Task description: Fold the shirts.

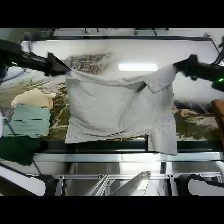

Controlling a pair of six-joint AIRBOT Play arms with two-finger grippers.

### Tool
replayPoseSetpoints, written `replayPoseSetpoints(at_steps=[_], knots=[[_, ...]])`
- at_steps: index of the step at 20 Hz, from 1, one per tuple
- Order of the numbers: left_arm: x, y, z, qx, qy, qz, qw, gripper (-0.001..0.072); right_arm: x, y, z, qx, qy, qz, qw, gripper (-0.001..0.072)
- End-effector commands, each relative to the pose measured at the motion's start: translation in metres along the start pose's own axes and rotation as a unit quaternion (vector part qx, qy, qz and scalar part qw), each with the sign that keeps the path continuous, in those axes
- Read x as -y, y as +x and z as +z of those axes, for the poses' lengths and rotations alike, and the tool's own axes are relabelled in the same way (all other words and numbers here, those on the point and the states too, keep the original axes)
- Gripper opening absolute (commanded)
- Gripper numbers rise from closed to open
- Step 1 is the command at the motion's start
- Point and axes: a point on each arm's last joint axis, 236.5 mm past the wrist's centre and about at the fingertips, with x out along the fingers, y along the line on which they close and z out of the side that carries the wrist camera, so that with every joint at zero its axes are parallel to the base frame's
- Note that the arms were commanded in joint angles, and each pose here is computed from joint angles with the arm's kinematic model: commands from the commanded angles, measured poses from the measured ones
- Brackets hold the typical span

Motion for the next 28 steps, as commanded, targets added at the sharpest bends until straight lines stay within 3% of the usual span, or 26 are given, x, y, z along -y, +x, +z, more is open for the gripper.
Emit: replayPoseSetpoints(at_steps=[1,2,7,13,16,22,26,27,28], knots=[[-0.068,0.055,-0.012,-0.034,-0.050,-0.004,0.998,0.0296,0.077,0.039,-0.023,-0.032,0.058,-0.045,0.997,0.0370],[-0.073,0.045,-0.006,-0.024,-0.051,-0.001,0.998,0.0296,0.080,0.031,-0.020,-0.037,0.062,-0.037,0.997,0.0434],[-0.060,-0.032,-0.015,-0.049,-0.066,-0.025,0.996,0.0296,0.087,-0.058,-0.009,-0.067,0.085,-0.017,0.994,0.0434],[-0.040,-0.050,-0.097,-0.050,-0.129,-0.044,0.989,0.0296,0.153,-0.133,-0.136,-0.176,0.174,-0.170,0.954,0.0433],[-0.029,-0.054,-0.147,-0.038,-0.154,-0.052,0.986,0.0296,0.167,-0.142,-0.197,-0.208,0.216,-0.200,0.933,0.0433],[-0.033,-0.063,-0.210,0.023,-0.225,-0.029,0.974,0.0296,0.162,-0.139,-0.262,-0.259,0.234,-0.178,0.920,0.0433],[-0.068,-0.060,-0.254,0.030,-0.256,0.071,0.963,0.0296,0.136,-0.112,-0.254,-0.219,0.230,-0.100,0.943,0.0431],[-0.074,-0.057,-0.261,0.031,-0.264,0.092,0.960,0.0297,0.129,-0.106,-0.251,-0.212,0.229,-0.087,0.946,0.0408],[-0.077,-0.054,-0.264,0.037,-0.262,0.104,0.959,0.0297,0.123,-0.100,-0.247,-0.205,0.230,-0.074,0.948,0.0223]])
